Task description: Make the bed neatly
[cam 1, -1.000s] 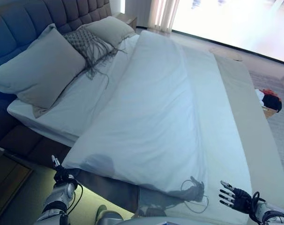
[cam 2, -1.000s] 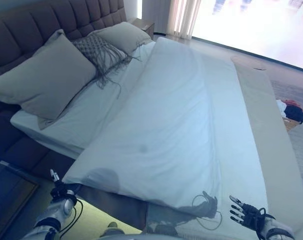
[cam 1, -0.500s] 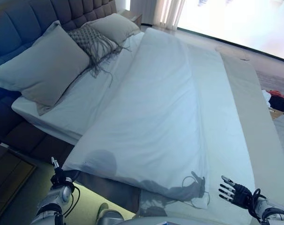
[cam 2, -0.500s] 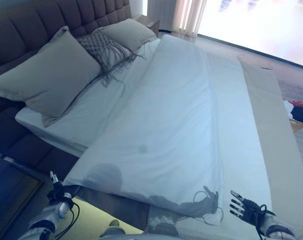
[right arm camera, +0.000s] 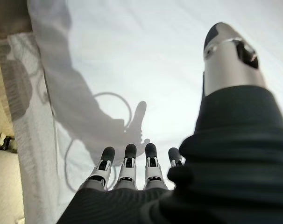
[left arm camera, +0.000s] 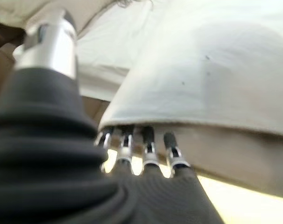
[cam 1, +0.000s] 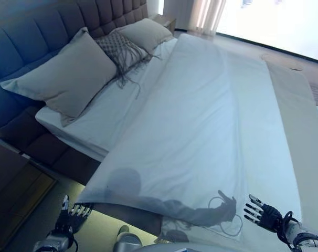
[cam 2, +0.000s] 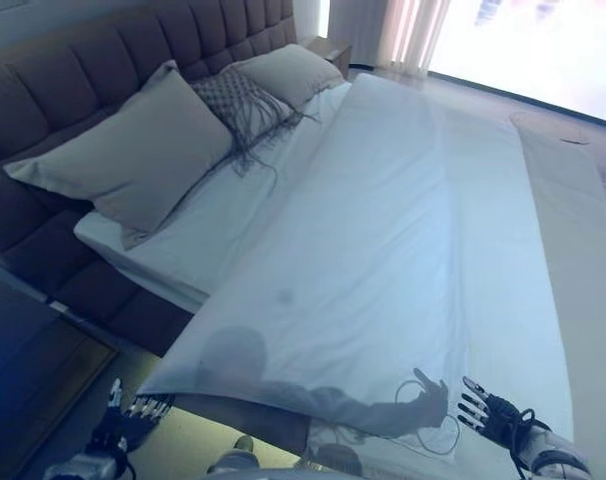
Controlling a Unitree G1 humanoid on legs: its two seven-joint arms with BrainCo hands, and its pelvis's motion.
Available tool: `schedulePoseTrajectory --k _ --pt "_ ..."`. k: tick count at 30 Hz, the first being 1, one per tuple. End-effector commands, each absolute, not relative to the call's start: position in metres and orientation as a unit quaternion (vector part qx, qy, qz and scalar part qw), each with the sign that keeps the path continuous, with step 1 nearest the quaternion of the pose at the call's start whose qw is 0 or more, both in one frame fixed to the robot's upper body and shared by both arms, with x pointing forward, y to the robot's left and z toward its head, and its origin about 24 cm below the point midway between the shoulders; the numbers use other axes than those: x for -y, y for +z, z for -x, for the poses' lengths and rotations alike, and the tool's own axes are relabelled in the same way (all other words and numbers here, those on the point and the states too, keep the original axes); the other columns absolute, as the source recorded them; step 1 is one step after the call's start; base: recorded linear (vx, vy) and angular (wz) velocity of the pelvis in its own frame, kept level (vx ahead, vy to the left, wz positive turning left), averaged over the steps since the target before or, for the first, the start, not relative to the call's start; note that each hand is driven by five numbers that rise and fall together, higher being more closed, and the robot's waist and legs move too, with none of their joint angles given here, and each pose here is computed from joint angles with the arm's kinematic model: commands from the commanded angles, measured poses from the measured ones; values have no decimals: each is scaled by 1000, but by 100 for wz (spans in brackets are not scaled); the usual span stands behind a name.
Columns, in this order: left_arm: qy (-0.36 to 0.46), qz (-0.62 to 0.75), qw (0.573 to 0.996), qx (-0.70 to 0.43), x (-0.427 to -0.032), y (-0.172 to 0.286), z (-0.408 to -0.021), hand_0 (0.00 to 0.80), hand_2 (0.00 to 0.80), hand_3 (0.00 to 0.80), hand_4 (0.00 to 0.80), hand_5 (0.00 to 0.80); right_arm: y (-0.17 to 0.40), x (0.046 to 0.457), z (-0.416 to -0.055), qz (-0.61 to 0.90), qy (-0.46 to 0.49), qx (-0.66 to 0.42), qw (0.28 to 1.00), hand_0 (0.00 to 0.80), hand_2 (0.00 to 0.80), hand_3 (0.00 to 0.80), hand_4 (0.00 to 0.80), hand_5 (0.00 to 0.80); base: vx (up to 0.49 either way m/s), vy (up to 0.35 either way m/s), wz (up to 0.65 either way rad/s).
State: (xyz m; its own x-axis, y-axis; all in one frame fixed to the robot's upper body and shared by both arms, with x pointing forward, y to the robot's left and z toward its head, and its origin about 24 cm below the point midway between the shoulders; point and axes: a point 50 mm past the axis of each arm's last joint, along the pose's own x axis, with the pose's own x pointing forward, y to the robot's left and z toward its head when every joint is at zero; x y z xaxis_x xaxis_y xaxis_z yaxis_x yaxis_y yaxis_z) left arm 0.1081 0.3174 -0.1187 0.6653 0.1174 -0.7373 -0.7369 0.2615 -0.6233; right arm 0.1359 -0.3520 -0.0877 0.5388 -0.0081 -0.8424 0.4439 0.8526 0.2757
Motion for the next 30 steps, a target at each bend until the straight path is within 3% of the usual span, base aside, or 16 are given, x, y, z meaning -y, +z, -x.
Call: schedulePoseTrajectory --k 1,8,19,30 --pt "397 421 770 -270 -383 -95 -42 0 0 0 0 0 -79 358 -148 -225 -133 -438 860 0 0 0 0 0 -33 11 3" --pt "399 445 744 -299 -352 -117 -15 0 0 0 0 0 -75 352 -163 -228 -126 -421 869 0 0 0 0 0 -22 -13 19" --pt "388 379 740 -397 -322 -136 11 0 0 0 0 0 -72 340 -179 -235 -98 -413 874 0 0 0 0 0 -1 -40 16" --pt "291 311 787 -445 -296 -147 -35 0 0 0 0 0 -98 314 -162 -197 -47 -469 860 0 0 0 0 0 2 -36 -8"
